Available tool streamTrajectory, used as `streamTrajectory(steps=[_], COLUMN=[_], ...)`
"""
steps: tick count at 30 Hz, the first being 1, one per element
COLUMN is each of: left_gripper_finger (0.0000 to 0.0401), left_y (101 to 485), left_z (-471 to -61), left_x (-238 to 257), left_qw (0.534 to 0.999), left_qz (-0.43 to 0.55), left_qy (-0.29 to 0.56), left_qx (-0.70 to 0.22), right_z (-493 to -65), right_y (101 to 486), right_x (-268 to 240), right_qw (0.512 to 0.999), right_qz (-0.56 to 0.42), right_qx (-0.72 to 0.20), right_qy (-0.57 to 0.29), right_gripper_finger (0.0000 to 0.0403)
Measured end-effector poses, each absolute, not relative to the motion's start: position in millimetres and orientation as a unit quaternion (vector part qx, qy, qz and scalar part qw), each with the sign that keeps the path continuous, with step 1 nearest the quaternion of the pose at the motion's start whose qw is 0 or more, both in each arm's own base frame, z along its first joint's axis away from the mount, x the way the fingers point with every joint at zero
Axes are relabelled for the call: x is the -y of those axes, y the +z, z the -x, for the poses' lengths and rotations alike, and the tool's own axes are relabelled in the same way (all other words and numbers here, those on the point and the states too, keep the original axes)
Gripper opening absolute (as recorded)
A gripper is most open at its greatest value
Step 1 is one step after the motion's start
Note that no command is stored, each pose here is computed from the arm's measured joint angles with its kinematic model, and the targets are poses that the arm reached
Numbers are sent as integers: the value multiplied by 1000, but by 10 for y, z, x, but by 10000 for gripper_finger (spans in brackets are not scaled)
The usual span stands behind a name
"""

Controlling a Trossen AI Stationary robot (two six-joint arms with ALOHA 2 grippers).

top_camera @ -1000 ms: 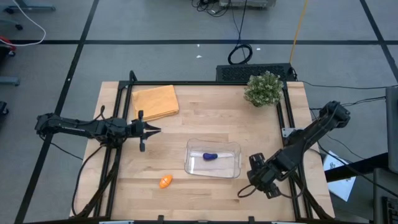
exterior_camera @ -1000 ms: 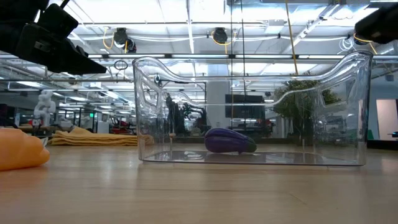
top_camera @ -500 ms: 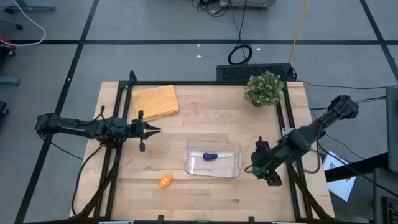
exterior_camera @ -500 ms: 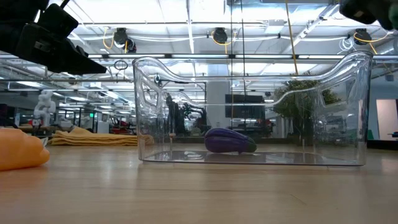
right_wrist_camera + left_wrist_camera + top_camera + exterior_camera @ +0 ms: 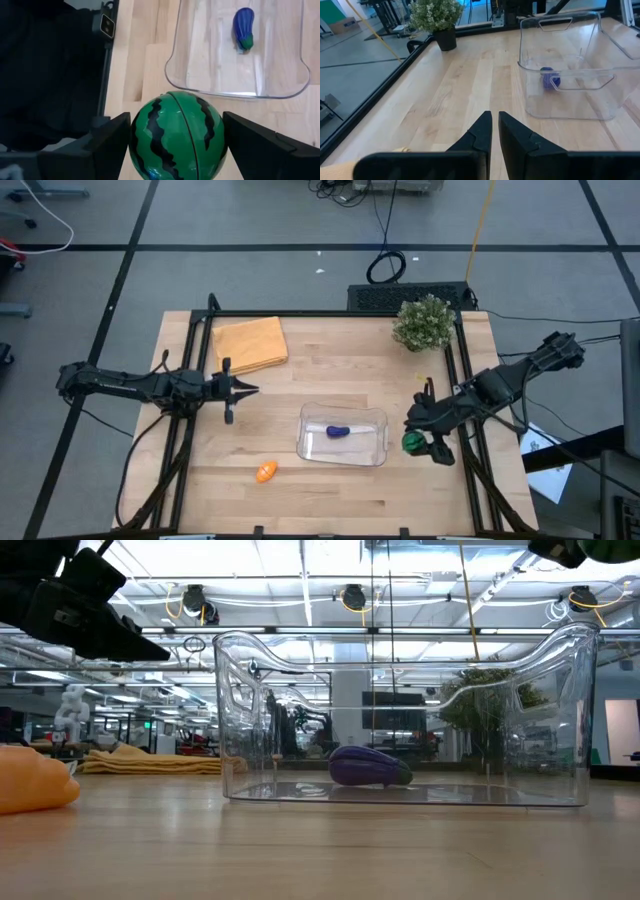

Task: Pick and placing Produce into tupperware
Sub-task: Put the green watermelon into the transparent bin

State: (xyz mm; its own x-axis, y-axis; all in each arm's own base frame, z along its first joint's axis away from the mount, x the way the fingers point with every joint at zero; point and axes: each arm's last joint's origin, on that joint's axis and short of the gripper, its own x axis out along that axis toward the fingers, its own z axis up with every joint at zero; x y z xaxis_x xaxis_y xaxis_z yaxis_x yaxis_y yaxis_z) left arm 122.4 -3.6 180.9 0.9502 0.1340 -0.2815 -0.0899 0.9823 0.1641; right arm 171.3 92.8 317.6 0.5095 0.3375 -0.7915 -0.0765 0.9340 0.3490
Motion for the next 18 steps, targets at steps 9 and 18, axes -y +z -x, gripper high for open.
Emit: streamTrajectory(steps=[9, 18], left_gripper_finger=[37, 37], left_y=[1801, 1801], left_z=[-1222, -1222], left_x=[36, 36], left_qw=[984, 984], left_qz=[-75, -74], left_qy=[57, 57], left_qx=[-151, -151], right_z=[-1749, -1811], right_y=[3175, 3306], right_x=[-856, -704], right_qw=[863, 881], right_qz=[-134, -132], right_qx=[-476, -446], right_qy=[106, 89], right_gripper_finger=[294, 294])
